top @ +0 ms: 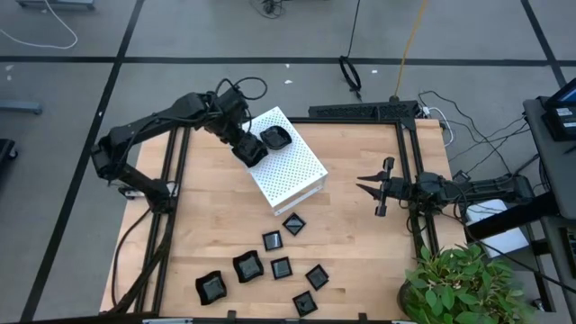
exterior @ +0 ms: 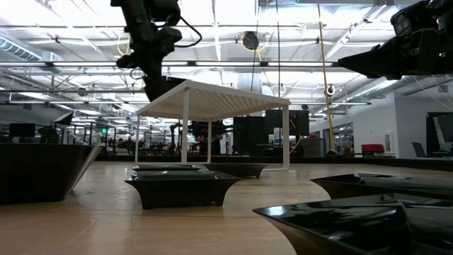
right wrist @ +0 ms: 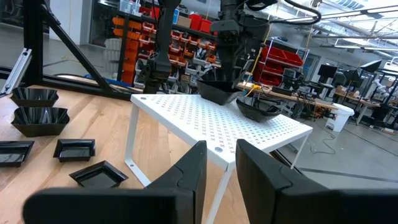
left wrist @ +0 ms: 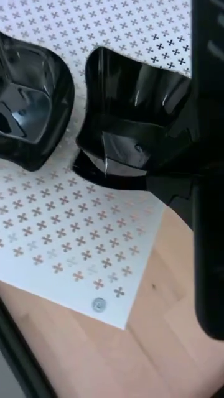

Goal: Pick & Place Mini shaped plates
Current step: Stack the distorted square plate on top of the other distorted square plate on the shelf, then stack the distorted square plate on top of the stacked distorted square plates on the shelf

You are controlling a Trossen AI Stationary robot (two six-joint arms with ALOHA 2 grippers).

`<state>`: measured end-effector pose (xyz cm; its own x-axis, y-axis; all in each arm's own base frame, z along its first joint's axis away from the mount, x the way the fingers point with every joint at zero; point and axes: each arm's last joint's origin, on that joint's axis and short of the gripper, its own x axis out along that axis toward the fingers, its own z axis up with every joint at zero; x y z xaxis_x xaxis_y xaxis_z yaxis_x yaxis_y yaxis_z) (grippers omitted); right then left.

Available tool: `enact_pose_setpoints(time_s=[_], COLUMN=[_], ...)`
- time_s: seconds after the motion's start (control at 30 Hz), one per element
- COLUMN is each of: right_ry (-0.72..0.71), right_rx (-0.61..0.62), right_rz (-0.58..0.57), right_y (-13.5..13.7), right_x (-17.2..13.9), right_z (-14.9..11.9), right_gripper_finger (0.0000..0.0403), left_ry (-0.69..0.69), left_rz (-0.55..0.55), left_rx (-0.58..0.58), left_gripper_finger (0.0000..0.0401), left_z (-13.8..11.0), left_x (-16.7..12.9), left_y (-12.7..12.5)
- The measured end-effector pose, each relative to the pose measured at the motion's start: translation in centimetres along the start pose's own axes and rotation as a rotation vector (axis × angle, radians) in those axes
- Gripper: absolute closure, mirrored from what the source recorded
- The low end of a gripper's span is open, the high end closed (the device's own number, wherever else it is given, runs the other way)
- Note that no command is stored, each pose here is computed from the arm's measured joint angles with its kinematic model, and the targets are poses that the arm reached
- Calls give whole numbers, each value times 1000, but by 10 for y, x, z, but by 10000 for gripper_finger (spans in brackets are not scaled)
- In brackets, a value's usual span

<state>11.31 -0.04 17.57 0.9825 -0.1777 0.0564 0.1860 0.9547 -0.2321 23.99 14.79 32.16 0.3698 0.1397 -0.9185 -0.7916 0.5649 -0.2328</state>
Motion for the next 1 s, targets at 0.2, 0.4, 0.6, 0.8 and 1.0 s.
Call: enact_pose_setpoints(time_s=[0.2, 0.4, 0.6, 0.8, 1.0], right_ry=[0, 0, 0, 1, 0], right_rx=[0, 0, 0, 0, 0], right_rz=[0, 0, 0, 0, 0], right_y=[0, 0, 0, 0, 0], right_x=[0, 0, 0, 0, 0], right_z=[0, 0, 0, 0, 0], right_gripper_finger=[330, 330, 330, 330, 330], left_ry=[-14, -31, -42, -38, -22], left_rz=[4, 40, 65, -62, -305], left_rx=[11, 44, 117, 226, 291], left_gripper_finger=[396, 347, 289, 269, 280], left_z=[1, 2, 2, -2, -30], left_x=[0, 0, -1, -14, -55], left_y=[0, 1, 1, -10, -33])
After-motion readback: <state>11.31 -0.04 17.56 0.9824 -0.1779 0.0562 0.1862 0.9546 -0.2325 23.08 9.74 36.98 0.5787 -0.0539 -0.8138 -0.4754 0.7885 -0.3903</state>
